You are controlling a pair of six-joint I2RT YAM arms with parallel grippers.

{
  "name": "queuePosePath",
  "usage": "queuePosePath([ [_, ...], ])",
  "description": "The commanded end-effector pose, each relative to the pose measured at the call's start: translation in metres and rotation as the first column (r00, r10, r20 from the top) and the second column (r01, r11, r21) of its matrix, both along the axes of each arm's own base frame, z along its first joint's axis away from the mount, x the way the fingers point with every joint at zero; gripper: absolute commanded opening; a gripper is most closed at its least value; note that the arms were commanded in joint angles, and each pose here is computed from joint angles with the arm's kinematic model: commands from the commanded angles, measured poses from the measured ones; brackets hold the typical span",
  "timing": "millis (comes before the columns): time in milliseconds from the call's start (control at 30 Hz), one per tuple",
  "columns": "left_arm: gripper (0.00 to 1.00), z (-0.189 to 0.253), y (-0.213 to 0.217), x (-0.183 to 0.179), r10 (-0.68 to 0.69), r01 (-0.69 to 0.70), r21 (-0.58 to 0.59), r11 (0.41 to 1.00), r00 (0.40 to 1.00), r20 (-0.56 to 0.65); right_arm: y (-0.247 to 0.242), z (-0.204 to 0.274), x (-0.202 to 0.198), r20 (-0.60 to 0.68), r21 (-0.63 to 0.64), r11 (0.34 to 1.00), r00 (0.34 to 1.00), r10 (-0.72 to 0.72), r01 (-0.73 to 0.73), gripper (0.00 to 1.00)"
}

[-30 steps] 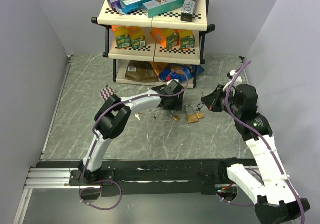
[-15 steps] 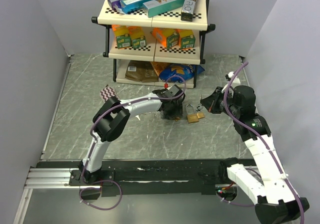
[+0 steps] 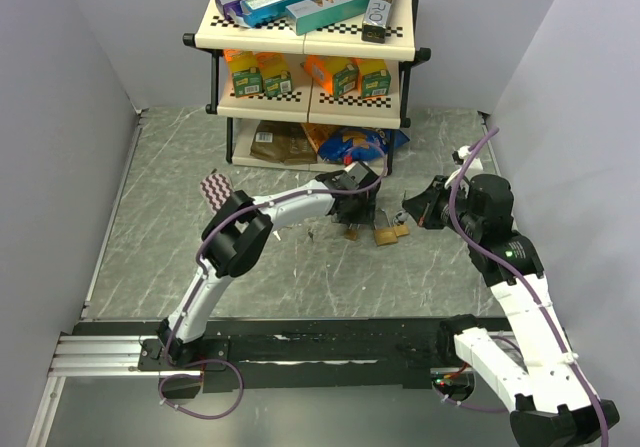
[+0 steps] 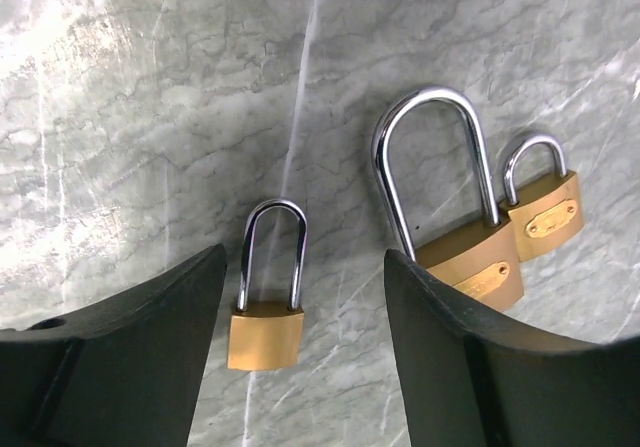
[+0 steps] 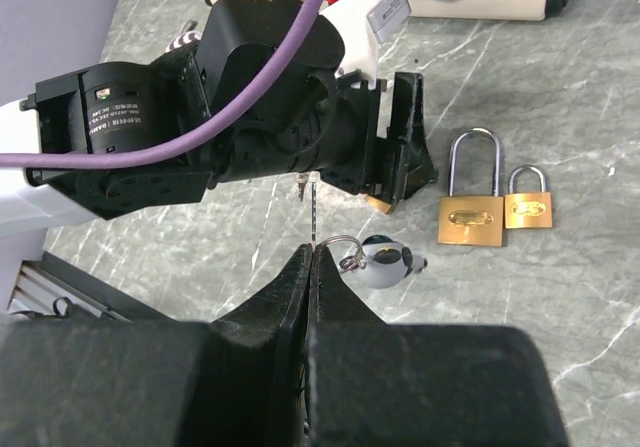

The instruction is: Unlock with the key

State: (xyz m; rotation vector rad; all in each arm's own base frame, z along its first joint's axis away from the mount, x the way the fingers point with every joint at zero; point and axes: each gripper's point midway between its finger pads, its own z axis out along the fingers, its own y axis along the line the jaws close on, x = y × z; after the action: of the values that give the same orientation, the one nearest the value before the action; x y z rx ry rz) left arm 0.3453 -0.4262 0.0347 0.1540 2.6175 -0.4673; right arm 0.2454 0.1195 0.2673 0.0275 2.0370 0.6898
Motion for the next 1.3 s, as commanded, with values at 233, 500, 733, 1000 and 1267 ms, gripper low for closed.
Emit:
queuePosePath([
  [233, 0.66, -0.02, 0.042, -0.045, -0.156, 0.154, 0.279, 0.948, 0.988, -0.013, 0.0, 0.012, 0.0, 0.048, -0.001, 1.0, 0.999, 0.004, -0.004, 0.0],
  [500, 0.58, -0.036, 0.041, -0.051, -0.174, 0.172, 0.365, 0.915, 0.984, -0.029, 0.001, 0.01, -0.002, 0.042, -0.001, 1.0, 0.999, 0.007, -0.007, 0.0],
  [733, 0.56, -0.046, 0.043, -0.051, -0.2, 0.195, 0.373, 0.907, 0.979, -0.027, 0.001, 0.01, -0.003, 0.041, 0.004, 1.0, 0.999, 0.008, -0.009, 0.0],
  [1000, 0.38, -0.055, 0.041, -0.052, -0.202, 0.204, 0.375, 0.904, 0.978, -0.045, -0.001, 0.011, -0.003, 0.045, -0.005, 1.0, 0.999, 0.0, 0.001, 0.0],
  [1267, 0.01, -0.026, 0.043, -0.045, -0.122, 0.118, 0.298, 0.947, 0.992, -0.003, 0.003, 0.006, -0.005, 0.056, -0.008, 0.999, 0.998, 0.036, -0.036, 0.0],
])
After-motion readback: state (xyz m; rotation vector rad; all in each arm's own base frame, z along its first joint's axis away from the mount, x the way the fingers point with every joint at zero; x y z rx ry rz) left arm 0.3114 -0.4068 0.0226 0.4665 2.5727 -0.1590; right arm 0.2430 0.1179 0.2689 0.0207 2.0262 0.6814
